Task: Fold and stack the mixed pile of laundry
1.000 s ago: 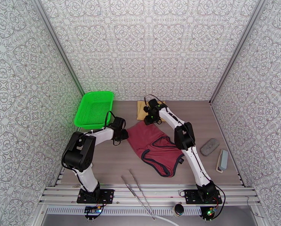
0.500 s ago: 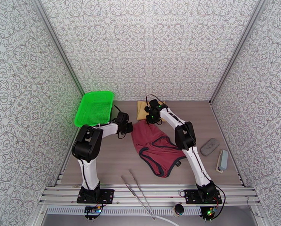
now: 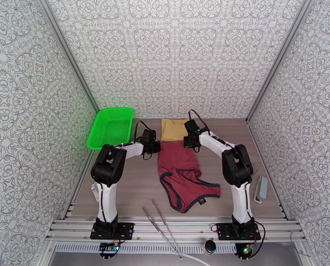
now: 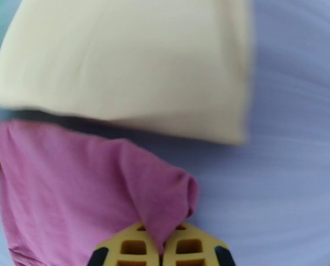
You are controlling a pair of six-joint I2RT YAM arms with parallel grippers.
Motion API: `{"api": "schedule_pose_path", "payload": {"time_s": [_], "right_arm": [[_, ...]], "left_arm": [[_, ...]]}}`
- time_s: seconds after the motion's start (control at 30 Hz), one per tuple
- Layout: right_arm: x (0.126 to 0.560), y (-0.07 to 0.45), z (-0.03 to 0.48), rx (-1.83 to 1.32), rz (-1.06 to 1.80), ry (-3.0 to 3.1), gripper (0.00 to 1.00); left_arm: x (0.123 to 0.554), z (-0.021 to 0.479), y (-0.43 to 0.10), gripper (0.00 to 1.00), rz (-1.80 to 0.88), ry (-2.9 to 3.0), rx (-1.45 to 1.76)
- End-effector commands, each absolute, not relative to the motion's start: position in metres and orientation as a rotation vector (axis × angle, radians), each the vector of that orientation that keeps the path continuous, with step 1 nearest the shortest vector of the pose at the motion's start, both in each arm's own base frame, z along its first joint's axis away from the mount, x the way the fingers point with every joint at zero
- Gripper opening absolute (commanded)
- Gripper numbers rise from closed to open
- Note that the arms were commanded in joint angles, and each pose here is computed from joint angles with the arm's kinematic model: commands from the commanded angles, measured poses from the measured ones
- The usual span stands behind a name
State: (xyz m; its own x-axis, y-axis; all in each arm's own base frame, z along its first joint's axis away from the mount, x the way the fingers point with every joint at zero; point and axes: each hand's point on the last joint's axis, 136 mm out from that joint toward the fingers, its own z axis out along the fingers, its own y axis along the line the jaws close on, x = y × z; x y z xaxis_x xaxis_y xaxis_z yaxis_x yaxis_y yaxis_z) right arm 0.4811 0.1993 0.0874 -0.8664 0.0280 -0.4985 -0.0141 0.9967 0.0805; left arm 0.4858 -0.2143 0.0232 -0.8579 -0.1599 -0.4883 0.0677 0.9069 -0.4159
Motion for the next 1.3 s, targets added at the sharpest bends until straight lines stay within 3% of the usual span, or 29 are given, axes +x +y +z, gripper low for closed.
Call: {"api": "schedule_pose_path", "payload": {"time_s": [0.0,0.37,0.43,0.57,0.77,0.9,1.07,1.13,1.17,1.27], "right_arm": [[0.494,0.17,0.088,0.151,-0.001,2.562,0.0],[0.495,0.144,0.033,0.232,-0.113,2.667,0.0],[0.494,0.14,0.028,0.245,-0.136,2.673,0.0],[0.496,0.134,0.03,0.245,-0.141,2.666,0.22],[0.498,0.132,0.076,0.176,-0.088,2.604,0.53],[0.481,0.132,0.116,0.111,-0.029,2.559,0.61],[0.434,0.128,0.147,0.044,0.087,2.509,0.63],[0.407,0.126,0.154,0.015,0.137,2.487,0.63],[0.396,0.125,0.156,0.003,0.16,2.478,0.64],[0.363,0.122,0.156,-0.033,0.221,2.463,0.65]], "left_arm": [[0.471,-0.008,-0.241,0.0,-0.556,2.634,0.072],[0.48,-0.006,-0.242,0.0,-0.471,2.655,0.087],[0.481,-0.004,-0.244,0.11,-0.475,2.657,0.103],[0.48,0.005,-0.245,0.31,-0.484,2.646,0.113],[0.471,0.101,-0.239,0.49,-0.461,2.489,0.144],[0.436,0.176,-0.234,0.58,-0.396,2.36,0.201],[0.353,0.241,-0.24,0.7,-0.288,2.205,0.307],[0.312,0.254,-0.243,0.82,-0.244,2.13,0.342],[0.297,0.257,-0.244,0.98,-0.246,2.098,0.351],[0.256,0.249,-0.255,1.0,-0.422,2.065,0.365]]}}
